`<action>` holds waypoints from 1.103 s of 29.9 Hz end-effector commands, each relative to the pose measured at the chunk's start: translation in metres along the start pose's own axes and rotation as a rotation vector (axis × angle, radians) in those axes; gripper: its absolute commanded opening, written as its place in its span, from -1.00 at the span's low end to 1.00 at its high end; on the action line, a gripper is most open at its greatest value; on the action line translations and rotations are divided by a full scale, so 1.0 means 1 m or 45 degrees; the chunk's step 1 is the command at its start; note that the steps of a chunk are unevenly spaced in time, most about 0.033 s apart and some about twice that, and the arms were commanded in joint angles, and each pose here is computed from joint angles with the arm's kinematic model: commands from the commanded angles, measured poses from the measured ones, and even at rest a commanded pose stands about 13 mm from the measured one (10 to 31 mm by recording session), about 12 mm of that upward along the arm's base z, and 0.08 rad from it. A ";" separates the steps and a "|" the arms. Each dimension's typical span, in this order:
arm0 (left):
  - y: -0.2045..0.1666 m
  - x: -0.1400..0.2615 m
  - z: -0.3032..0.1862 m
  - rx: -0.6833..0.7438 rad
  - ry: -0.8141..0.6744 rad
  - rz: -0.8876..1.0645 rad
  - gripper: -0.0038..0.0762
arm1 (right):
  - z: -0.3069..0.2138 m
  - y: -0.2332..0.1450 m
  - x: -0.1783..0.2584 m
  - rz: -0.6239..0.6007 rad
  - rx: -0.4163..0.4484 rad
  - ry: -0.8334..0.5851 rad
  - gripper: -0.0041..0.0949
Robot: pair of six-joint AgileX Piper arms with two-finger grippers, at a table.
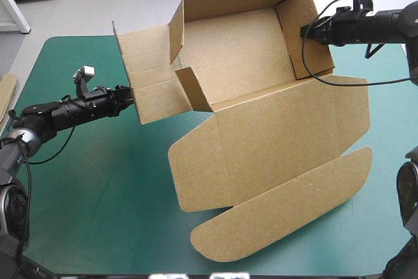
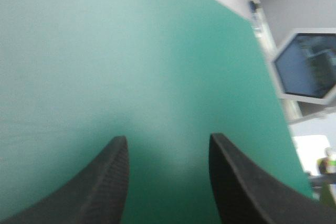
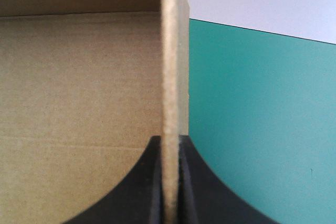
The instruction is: Fold the box
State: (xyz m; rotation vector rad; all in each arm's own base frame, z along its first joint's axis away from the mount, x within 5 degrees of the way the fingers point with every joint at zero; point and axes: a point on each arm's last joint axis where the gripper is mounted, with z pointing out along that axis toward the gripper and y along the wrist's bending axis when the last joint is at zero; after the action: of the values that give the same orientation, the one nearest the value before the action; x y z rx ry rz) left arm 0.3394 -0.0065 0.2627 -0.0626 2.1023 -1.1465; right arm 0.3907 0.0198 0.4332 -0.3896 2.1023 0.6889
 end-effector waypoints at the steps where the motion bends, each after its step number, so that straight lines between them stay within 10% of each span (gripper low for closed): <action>1: -0.041 -0.010 -0.001 0.370 -0.090 -0.016 -0.03 | -0.020 0.022 -0.017 -0.015 -0.013 -0.163 -0.95; 18: -0.145 -0.026 0.020 0.843 -0.022 0.141 -0.03 | 0.015 -0.017 0.009 0.015 0.257 0.032 -0.95; 33: -0.141 -0.024 0.035 0.562 0.046 0.103 0.18 | 0.036 0.009 0.008 0.035 0.273 0.039 -0.95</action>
State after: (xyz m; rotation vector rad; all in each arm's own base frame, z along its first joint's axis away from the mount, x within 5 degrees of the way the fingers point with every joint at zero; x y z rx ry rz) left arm 0.3473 -0.1065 0.3425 0.2491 1.8933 -1.5145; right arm 0.4166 0.0387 0.3784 -0.2878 2.3130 0.4342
